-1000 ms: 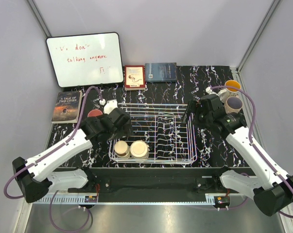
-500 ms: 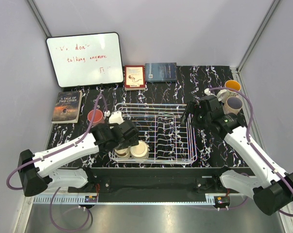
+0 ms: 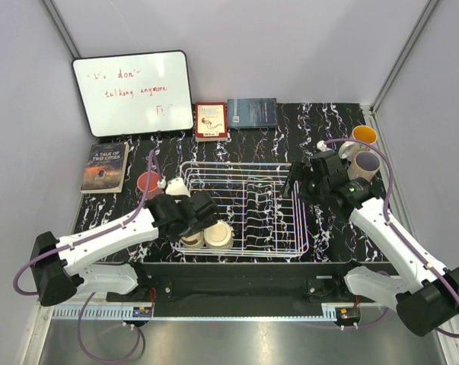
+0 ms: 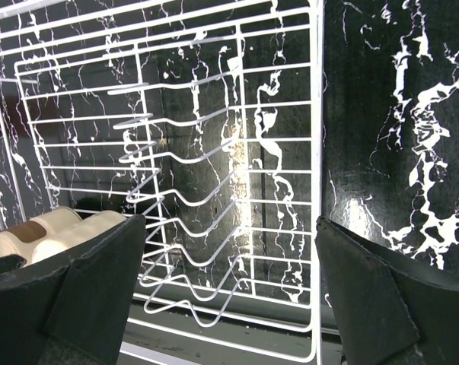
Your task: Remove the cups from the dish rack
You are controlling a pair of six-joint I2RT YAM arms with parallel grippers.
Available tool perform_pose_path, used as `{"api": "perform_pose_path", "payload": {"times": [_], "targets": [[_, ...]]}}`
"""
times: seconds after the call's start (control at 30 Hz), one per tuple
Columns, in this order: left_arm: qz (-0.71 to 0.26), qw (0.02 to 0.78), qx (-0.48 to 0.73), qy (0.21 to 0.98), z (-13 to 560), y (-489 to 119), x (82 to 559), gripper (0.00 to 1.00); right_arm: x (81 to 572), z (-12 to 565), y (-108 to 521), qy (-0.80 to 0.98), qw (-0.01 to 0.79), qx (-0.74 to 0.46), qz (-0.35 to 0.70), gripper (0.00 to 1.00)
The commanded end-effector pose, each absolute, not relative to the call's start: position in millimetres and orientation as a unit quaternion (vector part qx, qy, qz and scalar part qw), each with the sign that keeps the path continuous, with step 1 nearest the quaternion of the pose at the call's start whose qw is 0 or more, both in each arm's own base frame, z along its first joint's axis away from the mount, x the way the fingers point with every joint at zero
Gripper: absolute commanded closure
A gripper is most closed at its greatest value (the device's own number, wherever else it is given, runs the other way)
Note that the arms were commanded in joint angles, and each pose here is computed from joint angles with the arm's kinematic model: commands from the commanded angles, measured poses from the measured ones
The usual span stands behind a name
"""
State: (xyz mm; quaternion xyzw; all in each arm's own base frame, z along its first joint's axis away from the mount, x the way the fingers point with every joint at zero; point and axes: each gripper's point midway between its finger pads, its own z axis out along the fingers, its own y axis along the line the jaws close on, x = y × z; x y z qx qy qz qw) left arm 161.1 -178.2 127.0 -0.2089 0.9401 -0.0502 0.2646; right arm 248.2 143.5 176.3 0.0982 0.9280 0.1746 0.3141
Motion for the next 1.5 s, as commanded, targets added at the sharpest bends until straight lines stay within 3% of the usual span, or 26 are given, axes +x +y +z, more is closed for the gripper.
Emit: {"api": "perform_pose_path", "payload": {"times": [0.0,0.17,0.67,0.8,0.83,0.9,0.93,1.0,1.03,1.23,1.47], "targets": [[-0.047,0.286,-0.255,0.922,130.7,-169.2,165.8,0.01,248.9,179.3,148.9,0.925,0.321,0.081,0.186,0.00],[-0.049,0.303,-0.285,0.908,142.9,-152.1,163.5,0.01,247.5,174.3,148.5,0.928,0.316,0.076,0.182,0.00],[-0.034,0.224,-0.255,0.940,85.7,-170.0,153.3,0.03,243.1,164.1,148.8,0.929,0.309,0.079,0.186,0.00],[-0.030,0.220,-0.252,0.942,79.4,-170.1,153.5,0.25,238.9,160.4,146.8,0.931,0.306,0.079,0.183,0.00],[-0.030,0.221,-0.249,0.942,80.9,-171.0,154.5,0.37,238.5,159.6,146.1,0.931,0.305,0.079,0.183,0.00],[-0.032,0.225,-0.247,0.942,83.5,-172.2,156.7,0.48,238.8,159.1,145.7,0.931,0.306,0.079,0.181,0.00],[-0.034,0.227,-0.245,0.942,85.8,-173.3,157.8,0.65,239.1,160.4,146.3,0.931,0.307,0.079,0.183,0.00],[-0.035,0.230,-0.244,0.941,88.0,-173.8,159.1,0.82,239.3,159.6,146.2,0.931,0.306,0.079,0.182,0.00],[-0.038,0.231,-0.242,0.942,91.0,-175.5,160.0,1.00,239.5,160.1,146.4,0.931,0.307,0.078,0.182,0.00],[-0.071,0.273,-0.203,0.938,135.6,-184.9,172.3,1.00,241.6,166.4,147.3,0.928,0.313,0.078,0.186,0.00],[-0.163,0.336,-0.136,0.918,228.7,-226.4,200.4,1.00,247.3,196.2,150.9,0.913,0.344,0.074,0.207,0.00]]}}
